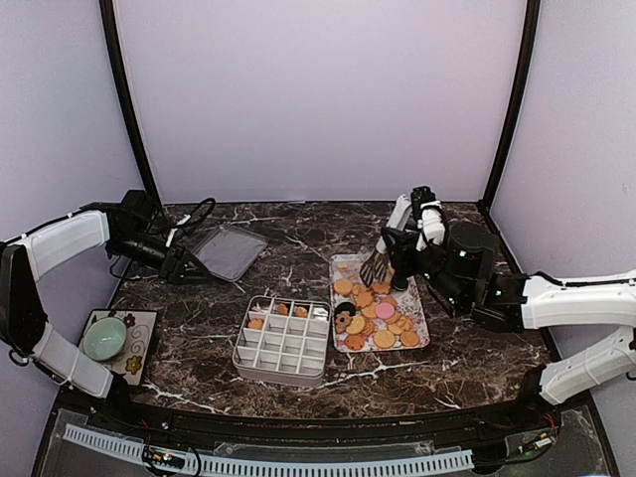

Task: Pack the cookies
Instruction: Pick up the fake cookies from the plate.

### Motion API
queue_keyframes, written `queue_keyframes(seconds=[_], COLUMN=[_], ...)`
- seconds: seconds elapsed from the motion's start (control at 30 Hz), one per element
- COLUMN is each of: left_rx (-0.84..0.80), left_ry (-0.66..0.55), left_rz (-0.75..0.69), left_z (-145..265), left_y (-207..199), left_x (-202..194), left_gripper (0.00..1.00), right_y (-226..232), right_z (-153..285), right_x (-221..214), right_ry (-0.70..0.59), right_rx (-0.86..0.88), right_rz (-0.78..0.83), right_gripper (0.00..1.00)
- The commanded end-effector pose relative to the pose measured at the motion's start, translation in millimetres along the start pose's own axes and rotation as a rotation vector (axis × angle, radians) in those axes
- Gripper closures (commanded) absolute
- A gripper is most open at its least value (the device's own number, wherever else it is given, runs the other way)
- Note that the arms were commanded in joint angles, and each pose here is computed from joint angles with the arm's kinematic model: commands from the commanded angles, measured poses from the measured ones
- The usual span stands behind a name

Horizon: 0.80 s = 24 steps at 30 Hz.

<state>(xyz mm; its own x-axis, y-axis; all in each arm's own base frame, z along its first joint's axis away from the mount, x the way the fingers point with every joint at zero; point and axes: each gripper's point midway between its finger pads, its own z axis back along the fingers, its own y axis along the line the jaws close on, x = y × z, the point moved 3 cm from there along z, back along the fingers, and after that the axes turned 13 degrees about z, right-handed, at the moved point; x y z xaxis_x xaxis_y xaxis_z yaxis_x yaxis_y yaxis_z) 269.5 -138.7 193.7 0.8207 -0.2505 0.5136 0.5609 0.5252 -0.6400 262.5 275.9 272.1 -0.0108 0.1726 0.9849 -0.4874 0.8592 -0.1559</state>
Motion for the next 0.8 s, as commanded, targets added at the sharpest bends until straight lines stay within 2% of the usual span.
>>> queue_keyframes(seconds=[0.0, 0.17, 0.37, 0.5, 0.77], left_rx=[-0.014, -0.01, -0.006, 0.016, 0.029], left_ry=[-0.017, -0.016, -0.023, -0.025, -0.033], left_rz=[-0.005, -0.003, -0.001, -0.008, -0.003], left_z=[6.9, 7.7, 8.3, 9.5, 10.5], left_y=[-6.5, -5.8, -5.7, -3.8, -3.3], left_x=[7.1, 10.5, 13.7, 14.7, 15.4], left_gripper=[0.27, 0.26, 0.25, 0.06, 0.04], right_y=[-32.2, -46.5, -50.1, -47.7, -41.8], right_z=[24.3, 49.0, 60.5, 58.0, 45.2], right_x=[-21.6, -54.2, -74.9, -79.5, -80.8], right_ry=[0.051, 0.143, 0.195, 0.208, 0.197], right_rx=[-0.102, -0.139, -0.143, -0.138, -0.138], right_rz=[-0.025, -0.029, -0.044, -0.042, -0.026], right_gripper=[0.65, 0.6, 0.58, 0.57, 0.58])
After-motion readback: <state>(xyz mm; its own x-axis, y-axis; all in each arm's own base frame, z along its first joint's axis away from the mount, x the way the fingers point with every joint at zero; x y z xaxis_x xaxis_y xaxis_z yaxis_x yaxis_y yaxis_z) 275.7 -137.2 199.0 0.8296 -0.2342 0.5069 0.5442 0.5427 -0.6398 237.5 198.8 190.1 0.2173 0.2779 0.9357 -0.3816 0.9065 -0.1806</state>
